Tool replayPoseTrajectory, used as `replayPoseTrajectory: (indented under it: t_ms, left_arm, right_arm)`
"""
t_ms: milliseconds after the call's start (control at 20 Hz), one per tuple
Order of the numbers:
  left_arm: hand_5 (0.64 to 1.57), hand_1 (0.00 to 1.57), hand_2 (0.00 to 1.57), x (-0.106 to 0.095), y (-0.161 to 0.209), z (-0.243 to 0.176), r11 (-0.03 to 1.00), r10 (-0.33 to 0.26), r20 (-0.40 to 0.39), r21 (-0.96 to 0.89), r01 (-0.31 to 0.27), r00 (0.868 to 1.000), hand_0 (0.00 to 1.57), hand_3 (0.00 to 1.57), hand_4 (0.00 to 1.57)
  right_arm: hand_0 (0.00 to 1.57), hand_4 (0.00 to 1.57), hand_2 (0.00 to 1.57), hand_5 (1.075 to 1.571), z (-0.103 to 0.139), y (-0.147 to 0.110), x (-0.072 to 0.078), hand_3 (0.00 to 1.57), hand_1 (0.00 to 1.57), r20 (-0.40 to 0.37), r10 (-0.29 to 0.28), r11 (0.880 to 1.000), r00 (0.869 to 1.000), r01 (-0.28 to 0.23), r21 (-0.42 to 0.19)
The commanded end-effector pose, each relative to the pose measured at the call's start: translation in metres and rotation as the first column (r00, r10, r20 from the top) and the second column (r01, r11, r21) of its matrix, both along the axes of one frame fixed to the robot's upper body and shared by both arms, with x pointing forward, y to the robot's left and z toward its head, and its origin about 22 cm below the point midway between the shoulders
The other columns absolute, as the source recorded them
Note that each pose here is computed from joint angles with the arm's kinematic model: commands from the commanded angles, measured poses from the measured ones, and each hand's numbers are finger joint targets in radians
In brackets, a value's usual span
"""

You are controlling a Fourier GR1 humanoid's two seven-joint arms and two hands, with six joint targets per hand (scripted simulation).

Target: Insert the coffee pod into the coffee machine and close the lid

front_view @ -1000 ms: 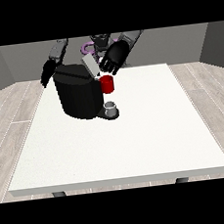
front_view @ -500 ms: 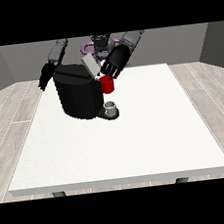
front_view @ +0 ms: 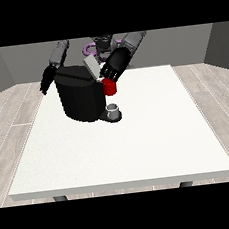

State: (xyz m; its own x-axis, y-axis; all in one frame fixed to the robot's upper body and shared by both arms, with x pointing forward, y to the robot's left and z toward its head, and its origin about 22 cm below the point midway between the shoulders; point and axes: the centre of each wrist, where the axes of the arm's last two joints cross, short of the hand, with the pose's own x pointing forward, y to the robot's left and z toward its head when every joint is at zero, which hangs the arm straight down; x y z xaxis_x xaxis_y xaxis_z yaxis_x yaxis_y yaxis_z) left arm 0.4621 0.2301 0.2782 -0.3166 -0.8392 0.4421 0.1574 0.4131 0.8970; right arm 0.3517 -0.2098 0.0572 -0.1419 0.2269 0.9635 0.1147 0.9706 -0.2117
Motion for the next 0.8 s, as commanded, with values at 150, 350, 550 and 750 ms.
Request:
replayPoseTrajectory:
  t_ms: [150, 350, 550, 750]
  left_arm:
    - [1.571, 1.21, 1.24, -0.001, 0.017, 0.015, 1.0, 0.03, 0.047, -0.012, -0.029, 0.998, 1.21, 1.21, 0.36]
    - [1.571, 1.2, 1.22, 0.001, -0.009, 0.003, 1.0, -0.002, 0.061, -0.006, 0.003, 0.998, 1.2, 1.18, 0.36]
    - [1.571, 1.27, 1.27, 0.001, 0.006, -0.005, 0.998, 0.042, 0.082, 0.035, -0.045, 0.996, 1.27, 1.18, 0.17]
    - [1.571, 1.21, 1.22, -0.002, 0.035, -0.009, 0.991, 0.042, 0.104, 0.12, -0.055, 0.994, 1.21, 1.1, 0.0]
  right_arm:
    - [0.0, 0.0, 0.0, 1.571, 0.007, 0.012, -0.001, 0.0, 0.0, 0.013, 0.036, 0.999, 0.999, -0.036, 0.007]
    - [0.0, 0.0, 0.0, 1.571, -0.001, -0.009, 0.003, 0.0, 0.0, -0.008, -0.011, 1.0, 1.0, 0.011, -0.003]
    - [0.0, 0.0, 0.0, 1.571, -0.006, 0.003, -0.006, 0.0, 0.0, -0.019, 0.022, 0.999, 1.0, -0.023, -0.032]
    - [0.0, 0.0, 0.0, 1.571, 0.012, 0.002, -0.004, 0.0, 0.0, 0.015, 0.023, 0.999, 1.0, -0.023, -0.024]
